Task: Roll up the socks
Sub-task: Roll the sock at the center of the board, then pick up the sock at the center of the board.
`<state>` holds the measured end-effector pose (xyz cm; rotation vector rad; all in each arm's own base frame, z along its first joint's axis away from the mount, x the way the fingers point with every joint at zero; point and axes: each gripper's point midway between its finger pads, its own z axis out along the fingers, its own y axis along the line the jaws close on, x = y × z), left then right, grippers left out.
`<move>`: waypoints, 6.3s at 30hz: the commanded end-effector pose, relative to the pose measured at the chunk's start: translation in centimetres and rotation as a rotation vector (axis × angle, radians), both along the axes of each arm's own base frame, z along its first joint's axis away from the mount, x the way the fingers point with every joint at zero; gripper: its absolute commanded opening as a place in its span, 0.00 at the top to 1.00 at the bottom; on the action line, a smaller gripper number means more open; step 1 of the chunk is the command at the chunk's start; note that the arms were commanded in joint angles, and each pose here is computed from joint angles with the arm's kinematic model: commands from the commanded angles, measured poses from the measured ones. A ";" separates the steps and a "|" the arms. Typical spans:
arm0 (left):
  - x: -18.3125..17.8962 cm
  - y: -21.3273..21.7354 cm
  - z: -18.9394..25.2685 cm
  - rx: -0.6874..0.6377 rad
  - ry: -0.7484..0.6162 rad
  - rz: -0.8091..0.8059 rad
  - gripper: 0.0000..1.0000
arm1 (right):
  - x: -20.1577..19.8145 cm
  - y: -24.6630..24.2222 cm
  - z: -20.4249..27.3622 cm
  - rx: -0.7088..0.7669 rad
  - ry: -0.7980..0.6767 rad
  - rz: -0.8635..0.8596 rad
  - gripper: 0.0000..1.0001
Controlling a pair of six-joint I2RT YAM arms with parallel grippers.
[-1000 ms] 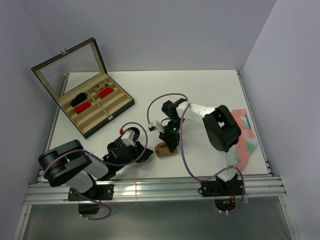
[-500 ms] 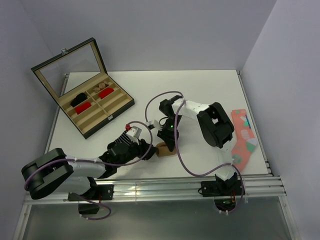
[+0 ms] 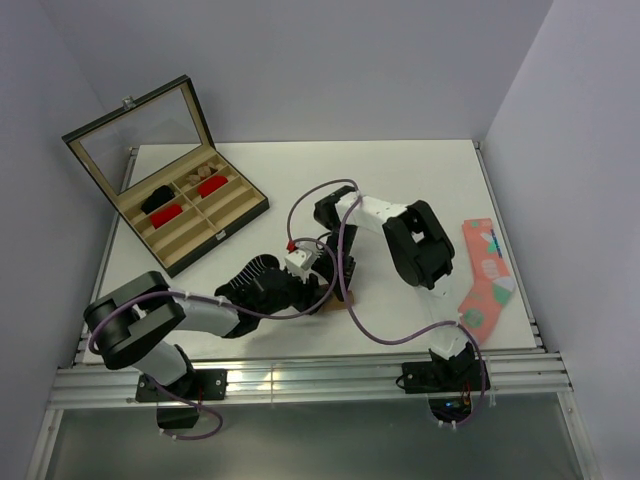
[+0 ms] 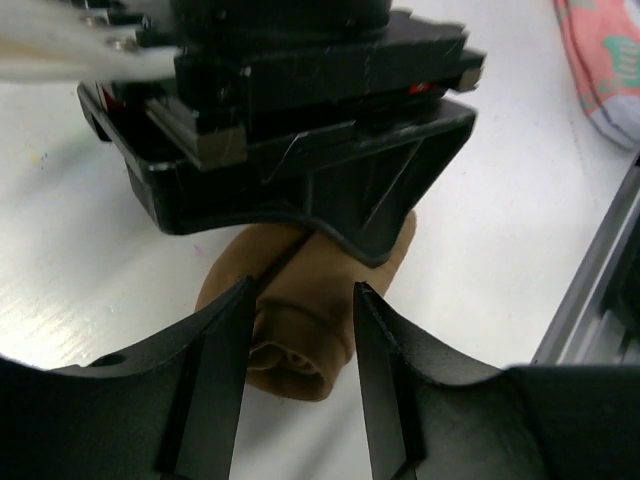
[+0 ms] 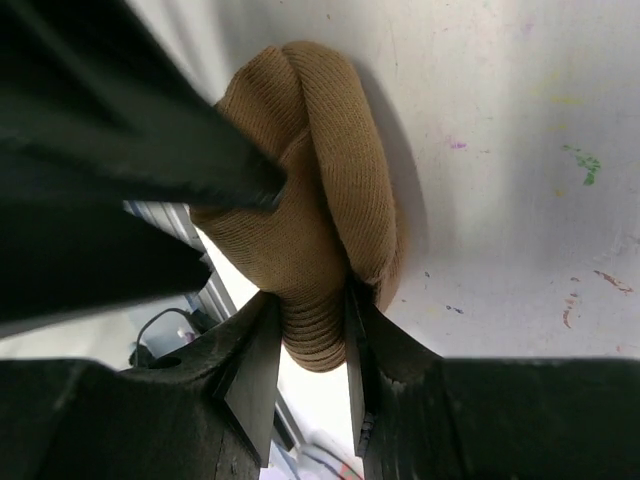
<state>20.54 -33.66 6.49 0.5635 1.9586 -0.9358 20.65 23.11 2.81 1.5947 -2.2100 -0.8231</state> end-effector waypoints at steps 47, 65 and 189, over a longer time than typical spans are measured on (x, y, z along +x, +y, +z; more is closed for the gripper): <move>-2.0 -0.6 -10.6 0.165 0.343 -0.049 1.00 | 6.9 0.4 -0.4 0.136 -0.220 -0.193 0.41; -1.5 -1.2 -11.7 0.208 0.416 -0.055 1.00 | 6.6 -0.2 -2.9 0.047 -0.139 -0.283 0.49; 0.6 -1.7 -5.9 -0.489 0.613 0.835 0.47 | 0.2 0.3 3.5 0.236 0.517 -0.522 0.98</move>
